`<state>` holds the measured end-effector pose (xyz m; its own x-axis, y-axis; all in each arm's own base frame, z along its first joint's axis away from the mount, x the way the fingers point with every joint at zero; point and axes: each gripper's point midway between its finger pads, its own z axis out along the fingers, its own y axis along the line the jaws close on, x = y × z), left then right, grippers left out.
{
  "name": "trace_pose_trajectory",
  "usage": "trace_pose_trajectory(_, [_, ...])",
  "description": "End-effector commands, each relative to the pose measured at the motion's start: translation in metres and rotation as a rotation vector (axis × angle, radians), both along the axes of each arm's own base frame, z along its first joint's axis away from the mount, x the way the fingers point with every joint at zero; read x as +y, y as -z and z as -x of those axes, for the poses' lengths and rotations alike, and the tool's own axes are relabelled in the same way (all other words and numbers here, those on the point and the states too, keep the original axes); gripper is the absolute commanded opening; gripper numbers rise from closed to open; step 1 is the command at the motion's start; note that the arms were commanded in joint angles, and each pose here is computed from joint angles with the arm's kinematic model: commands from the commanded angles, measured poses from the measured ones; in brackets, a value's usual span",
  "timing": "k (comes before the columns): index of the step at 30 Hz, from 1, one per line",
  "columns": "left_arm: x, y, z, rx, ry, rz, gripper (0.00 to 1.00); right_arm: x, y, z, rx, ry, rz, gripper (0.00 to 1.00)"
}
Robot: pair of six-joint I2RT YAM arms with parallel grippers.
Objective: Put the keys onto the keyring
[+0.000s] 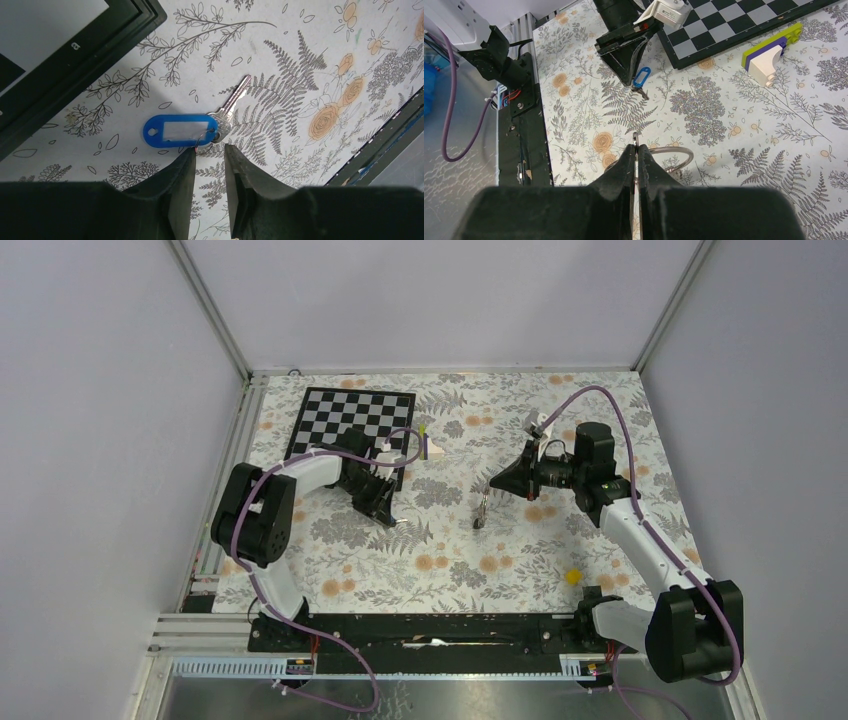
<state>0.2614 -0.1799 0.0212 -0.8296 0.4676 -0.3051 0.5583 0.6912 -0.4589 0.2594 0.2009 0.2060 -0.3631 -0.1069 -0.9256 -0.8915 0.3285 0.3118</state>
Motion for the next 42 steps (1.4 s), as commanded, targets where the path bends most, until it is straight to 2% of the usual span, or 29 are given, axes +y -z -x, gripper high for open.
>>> trace_pose_trajectory(1, [-0.008, -0.003, -0.018, -0.059, 0.005, 0.021, 0.31, 0.001, -0.015, 0.002, -0.07, -0.027, -0.029, 0.0])
trace_pose_trajectory(11, [-0.011, -0.008, -0.023, -0.089, 0.011, 0.036, 0.13, 0.0, -0.013, 0.0, -0.069, -0.02, -0.028, 0.0])
trace_pose_trajectory(20, [-0.014, -0.012, -0.022, -0.091, 0.017, 0.055, 0.07, -0.001, -0.012, -0.001, -0.069, -0.014, -0.027, 0.0])
trace_pose_trajectory(24, [-0.015, -0.018, -0.022, -0.104, 0.022, 0.066, 0.06, -0.001, -0.011, -0.001, -0.069, -0.013, -0.027, 0.0])
trace_pose_trajectory(32, [-0.021, -0.026, -0.016, -0.121, 0.061, 0.09, 0.17, -0.001, -0.009, -0.001, -0.066, -0.012, -0.025, 0.0])
trace_pose_trajectory(42, [-0.029, -0.021, -0.008, -0.102, 0.099, 0.102, 0.18, -0.002, -0.008, -0.002, -0.068, -0.006, -0.02, 0.0])
